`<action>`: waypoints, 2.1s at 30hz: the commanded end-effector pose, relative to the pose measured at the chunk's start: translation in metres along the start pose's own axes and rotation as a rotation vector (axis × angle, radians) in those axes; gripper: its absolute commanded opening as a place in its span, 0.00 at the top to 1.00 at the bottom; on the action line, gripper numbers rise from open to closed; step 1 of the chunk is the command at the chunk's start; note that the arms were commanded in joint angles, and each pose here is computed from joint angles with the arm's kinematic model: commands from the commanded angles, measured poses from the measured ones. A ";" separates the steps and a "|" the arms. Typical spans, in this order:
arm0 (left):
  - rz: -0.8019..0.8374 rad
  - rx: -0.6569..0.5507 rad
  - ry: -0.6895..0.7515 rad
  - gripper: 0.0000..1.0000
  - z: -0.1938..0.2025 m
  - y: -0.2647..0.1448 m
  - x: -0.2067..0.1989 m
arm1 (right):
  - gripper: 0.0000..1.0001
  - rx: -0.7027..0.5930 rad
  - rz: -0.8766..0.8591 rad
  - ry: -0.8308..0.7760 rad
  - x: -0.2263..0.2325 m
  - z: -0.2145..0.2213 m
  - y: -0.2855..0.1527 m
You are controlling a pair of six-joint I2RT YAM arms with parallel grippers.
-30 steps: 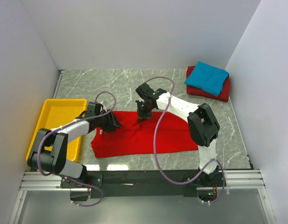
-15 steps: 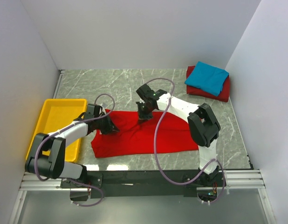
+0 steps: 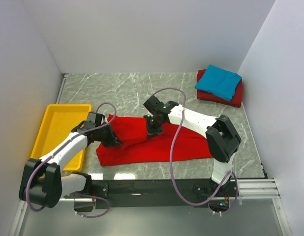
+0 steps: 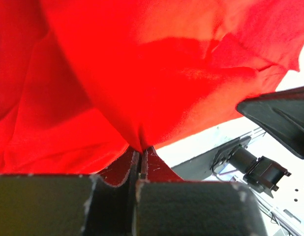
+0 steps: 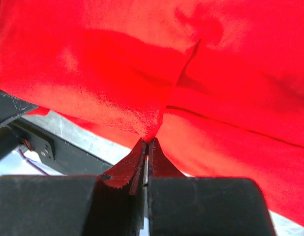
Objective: Fold and stack the t-shirts
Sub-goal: Fold the tshirt
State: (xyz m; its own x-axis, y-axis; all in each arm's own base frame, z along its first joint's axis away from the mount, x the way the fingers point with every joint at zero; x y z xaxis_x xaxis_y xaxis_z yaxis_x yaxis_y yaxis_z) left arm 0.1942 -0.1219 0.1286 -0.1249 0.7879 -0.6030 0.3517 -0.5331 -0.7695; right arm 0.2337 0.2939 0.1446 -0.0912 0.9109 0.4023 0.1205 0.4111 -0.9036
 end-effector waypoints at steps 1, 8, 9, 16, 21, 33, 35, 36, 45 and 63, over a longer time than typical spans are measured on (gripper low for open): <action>-0.025 0.038 -0.043 0.99 0.015 -0.011 0.003 | 1.00 0.005 0.004 -0.050 0.005 0.017 -0.012; -0.062 0.063 -0.070 0.99 0.027 -0.019 0.008 | 1.00 0.058 0.034 -0.071 0.005 0.039 -0.004; -0.069 0.059 -0.069 0.99 0.028 -0.021 0.008 | 1.00 0.064 0.036 -0.068 0.004 0.042 -0.002; -0.094 0.097 -0.082 0.94 0.041 -0.021 0.018 | 1.00 0.087 0.044 -0.084 0.004 0.055 0.003; -0.111 0.105 -0.083 0.85 0.044 -0.022 0.021 | 1.00 0.103 0.053 -0.094 0.005 0.060 0.005; -0.136 0.031 -0.041 0.49 0.025 -0.041 0.005 | 0.55 0.046 0.096 -0.117 0.004 0.065 -0.025; -0.113 0.002 -0.034 0.49 0.016 -0.044 -0.004 | 0.54 0.020 0.114 -0.119 0.002 0.063 -0.031; -0.103 -0.005 -0.033 0.49 0.011 -0.042 -0.007 | 0.53 -0.006 0.135 -0.121 -0.002 0.060 -0.036; -0.050 -0.066 0.021 0.47 -0.042 -0.026 -0.037 | 0.53 -0.135 0.213 -0.026 -0.056 0.018 -0.054; -0.048 0.105 0.052 0.52 -0.059 0.055 -0.023 | 0.53 -0.219 0.317 0.241 -0.191 -0.053 -0.044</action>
State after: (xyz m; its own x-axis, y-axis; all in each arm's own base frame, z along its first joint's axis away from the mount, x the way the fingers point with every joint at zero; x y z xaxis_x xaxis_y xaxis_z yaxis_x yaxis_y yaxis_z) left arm 0.2587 -0.1448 0.1162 -0.1519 0.8372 -0.5253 0.2395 -0.4845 -0.8414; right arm 0.2879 0.1106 0.1271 0.2253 0.9606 0.1628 0.3055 0.0890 -0.9480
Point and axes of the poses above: each gripper's point midway between its finger pads, its own y axis out along the fingers, its own x axis along the line the jaws close on, z = x × y, the point moved 7 cm from there along -y, back along the fingers, and after that the axes turned 8 degrees about y, right-handed, at the moved point
